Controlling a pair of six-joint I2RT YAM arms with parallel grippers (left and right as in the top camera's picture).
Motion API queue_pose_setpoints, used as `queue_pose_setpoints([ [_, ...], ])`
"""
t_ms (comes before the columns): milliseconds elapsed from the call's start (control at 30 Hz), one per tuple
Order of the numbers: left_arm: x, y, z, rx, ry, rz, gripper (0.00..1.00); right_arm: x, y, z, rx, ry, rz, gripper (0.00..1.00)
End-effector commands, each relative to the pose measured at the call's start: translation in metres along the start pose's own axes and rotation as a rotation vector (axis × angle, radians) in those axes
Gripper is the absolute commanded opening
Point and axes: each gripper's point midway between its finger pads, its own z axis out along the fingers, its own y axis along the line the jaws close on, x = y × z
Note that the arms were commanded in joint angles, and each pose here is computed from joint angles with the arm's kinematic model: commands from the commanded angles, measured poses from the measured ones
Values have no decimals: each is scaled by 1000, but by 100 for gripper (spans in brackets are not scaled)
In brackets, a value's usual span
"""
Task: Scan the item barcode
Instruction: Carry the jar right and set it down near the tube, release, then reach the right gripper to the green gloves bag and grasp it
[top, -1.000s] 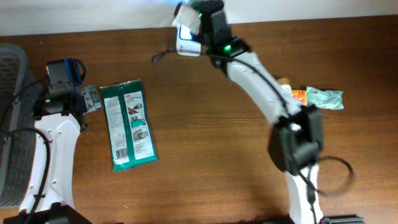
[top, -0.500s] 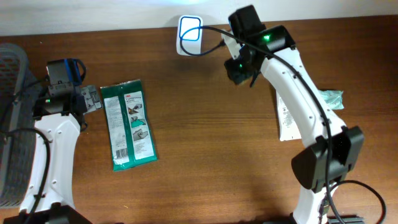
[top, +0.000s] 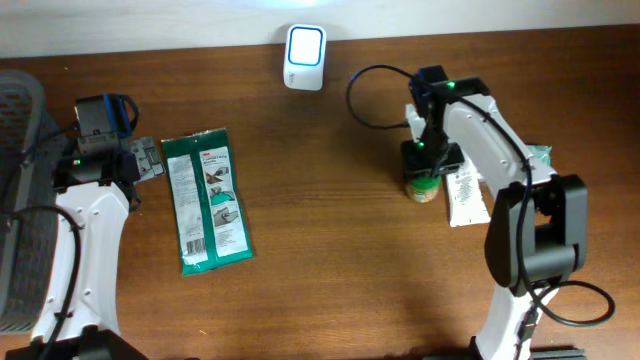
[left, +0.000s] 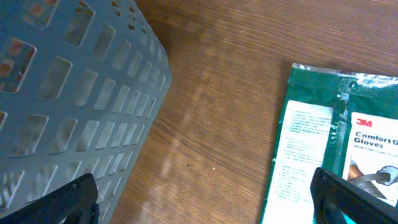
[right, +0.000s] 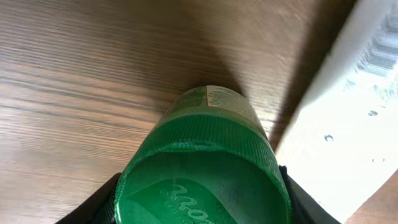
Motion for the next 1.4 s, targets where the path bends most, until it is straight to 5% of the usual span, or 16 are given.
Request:
queue_pose_setpoints([
  [0,-4,4,-2,-14,-14,1,99,8,-16,5,-7,23,58,46],
  [367,-4,4,-2,-14,-14,1,99,7,-46,-5,27,16,120,52],
  [433,-4,4,-2,-14,-14,1,99,2,-43,-16,17,0,118,78],
  [533,-4,4,-3,-14,-14,1,99,-6,-32,-41,-49,-31,117,100],
  [733,-4,4,-3,-14,-14,0,99,-41,6,-104,-106,-205,35,98],
  [900,-4,4,-3,-14,-14,0,99,-74,130,-122,-420,-363,-180,99],
  [1067,-4,4,-3,-14,-14,0,99,-81,214,-97,-490,-353,-199,99],
  [1133,-4,4,-3,-14,-14,0,99,-78,244,-83,-505,-336,-225,92],
  [1267,-4,4,-3,-14,-14,0,99,-69,317,-33,-547,-278,-223,61],
  [1367,-4,4,-3,-14,-14,0,99,-66,334,-7,-554,-235,-174,57],
])
